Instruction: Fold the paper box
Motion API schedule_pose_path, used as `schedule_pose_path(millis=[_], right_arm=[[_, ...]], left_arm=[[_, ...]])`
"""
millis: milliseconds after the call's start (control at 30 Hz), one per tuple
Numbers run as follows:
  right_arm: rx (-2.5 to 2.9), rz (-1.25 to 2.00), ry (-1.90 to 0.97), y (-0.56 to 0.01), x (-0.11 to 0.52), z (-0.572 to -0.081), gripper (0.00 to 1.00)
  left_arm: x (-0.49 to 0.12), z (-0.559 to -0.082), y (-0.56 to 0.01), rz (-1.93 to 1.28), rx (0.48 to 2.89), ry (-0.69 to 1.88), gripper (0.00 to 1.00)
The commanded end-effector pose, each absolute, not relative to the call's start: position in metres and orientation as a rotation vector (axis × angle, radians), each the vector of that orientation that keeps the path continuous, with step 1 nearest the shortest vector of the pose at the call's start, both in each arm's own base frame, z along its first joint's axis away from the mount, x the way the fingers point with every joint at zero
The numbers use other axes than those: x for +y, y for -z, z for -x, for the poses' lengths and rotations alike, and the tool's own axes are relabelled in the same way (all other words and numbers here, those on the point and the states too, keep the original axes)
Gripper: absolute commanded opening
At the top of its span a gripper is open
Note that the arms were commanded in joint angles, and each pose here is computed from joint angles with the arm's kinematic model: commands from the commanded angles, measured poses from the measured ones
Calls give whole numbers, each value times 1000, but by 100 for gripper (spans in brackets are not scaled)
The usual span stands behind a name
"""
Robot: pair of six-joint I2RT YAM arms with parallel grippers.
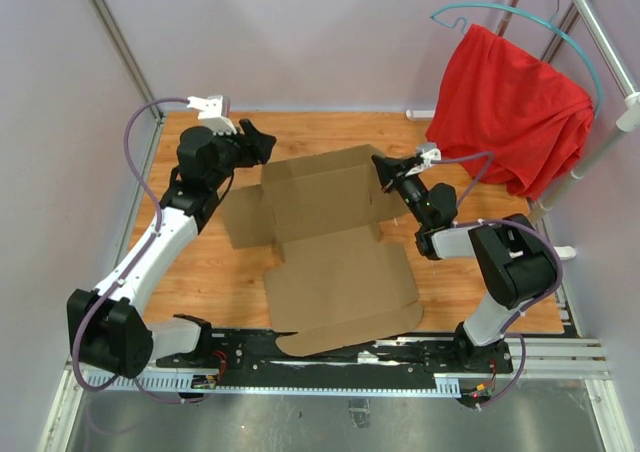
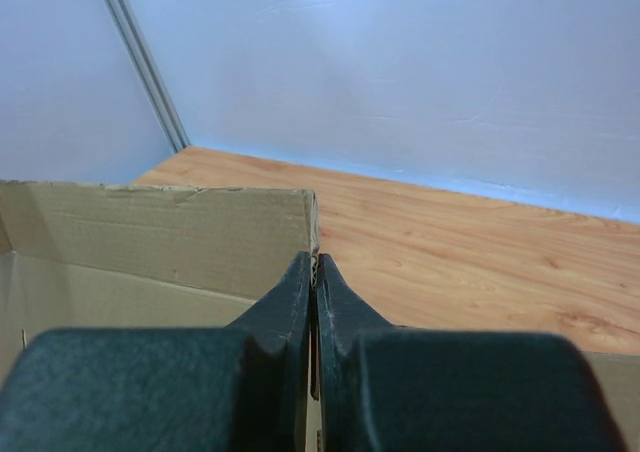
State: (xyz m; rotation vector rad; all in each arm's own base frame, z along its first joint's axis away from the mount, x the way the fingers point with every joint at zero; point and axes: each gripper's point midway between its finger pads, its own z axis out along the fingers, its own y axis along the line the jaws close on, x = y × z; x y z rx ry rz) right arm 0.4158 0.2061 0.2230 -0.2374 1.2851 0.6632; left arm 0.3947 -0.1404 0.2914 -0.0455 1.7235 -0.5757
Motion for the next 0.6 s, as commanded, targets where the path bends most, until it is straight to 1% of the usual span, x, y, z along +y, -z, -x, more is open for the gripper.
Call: schedule_pose_path(millis=[0, 67, 200, 333, 433, 567], right_arm=[[1202, 334, -641, -232, 215, -397, 1], [1213, 357, -634, -224, 217, -394, 1], [1222, 382, -639, -219, 219, -385, 2], [1222, 403, -659, -218, 219, -373, 2], [1218, 418, -675, -218, 223, -367, 2], [1210, 428, -686, -221, 228, -362, 2]], left_arm=[[-159, -402, -317, -127, 1722, 603, 62], [-166, -402, -315, -190, 1757, 599, 61], [-186, -388, -309, -316, 1783, 681, 61], [-195, -379, -300, -430, 1847, 632, 62], [-194, -381, -293, -502, 1883, 573, 62], [-196, -382, -281, -521, 1893, 559, 62]])
